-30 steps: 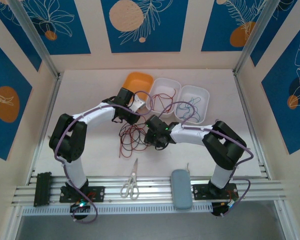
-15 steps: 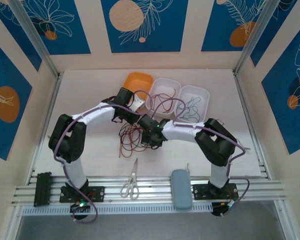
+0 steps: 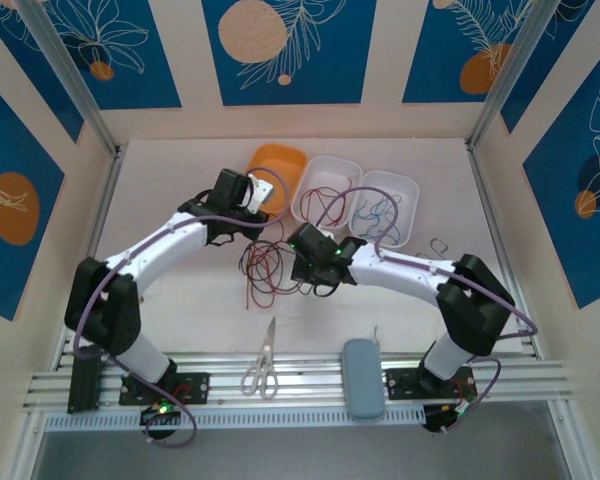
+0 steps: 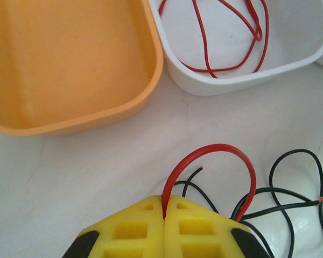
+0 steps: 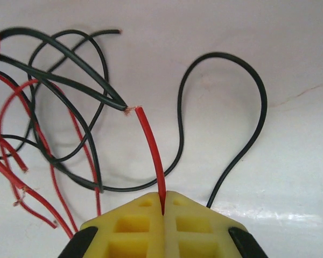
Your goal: Untangle the cables
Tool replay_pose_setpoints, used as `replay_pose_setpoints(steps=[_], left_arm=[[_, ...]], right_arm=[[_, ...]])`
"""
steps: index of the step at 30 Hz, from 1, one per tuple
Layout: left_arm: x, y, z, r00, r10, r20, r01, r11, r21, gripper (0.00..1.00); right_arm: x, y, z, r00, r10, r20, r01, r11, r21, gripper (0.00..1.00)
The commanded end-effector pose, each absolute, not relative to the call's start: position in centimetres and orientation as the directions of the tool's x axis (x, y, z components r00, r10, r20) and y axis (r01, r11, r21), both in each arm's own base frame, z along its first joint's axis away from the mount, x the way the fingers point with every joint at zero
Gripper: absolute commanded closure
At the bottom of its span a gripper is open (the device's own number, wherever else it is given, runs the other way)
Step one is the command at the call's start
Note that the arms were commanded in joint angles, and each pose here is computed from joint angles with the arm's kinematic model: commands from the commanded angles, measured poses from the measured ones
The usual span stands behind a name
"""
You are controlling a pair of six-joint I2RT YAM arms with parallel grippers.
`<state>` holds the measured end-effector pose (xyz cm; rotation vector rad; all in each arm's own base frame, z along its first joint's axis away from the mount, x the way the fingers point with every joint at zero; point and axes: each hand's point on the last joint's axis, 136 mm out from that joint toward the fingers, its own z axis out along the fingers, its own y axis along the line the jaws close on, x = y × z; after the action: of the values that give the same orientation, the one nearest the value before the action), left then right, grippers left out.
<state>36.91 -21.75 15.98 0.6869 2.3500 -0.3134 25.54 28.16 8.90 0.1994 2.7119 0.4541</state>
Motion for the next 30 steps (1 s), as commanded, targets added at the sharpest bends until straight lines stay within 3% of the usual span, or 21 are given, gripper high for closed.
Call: replay_pose_setpoints(steps=[1,14,30], left_arm=[[36.8,-20.0,18.7,-0.634,0.310,-0.708,0.475,0.879,-0.041,1.00],[35.4,-14.2,21.9,-0.610,0.145,-0.779,0.298,0.953,-0.056,1.00],[33.4,-9.9,26.3,-0.525,0.086,-0.847,0.171,0.985,-0.006,1.00]], right_arm=[[25.5,26.0,9.7,-0.892,0.201,-0.405,0.083,0.953,0.290,1.00],[25.0,21.6,10.2,-0.860,0.257,-0.442,0.173,0.960,0.221,1.00],[24.9,17.7,12.7,-0.804,0.318,-0.503,0.228,0.945,0.232,1.00]])
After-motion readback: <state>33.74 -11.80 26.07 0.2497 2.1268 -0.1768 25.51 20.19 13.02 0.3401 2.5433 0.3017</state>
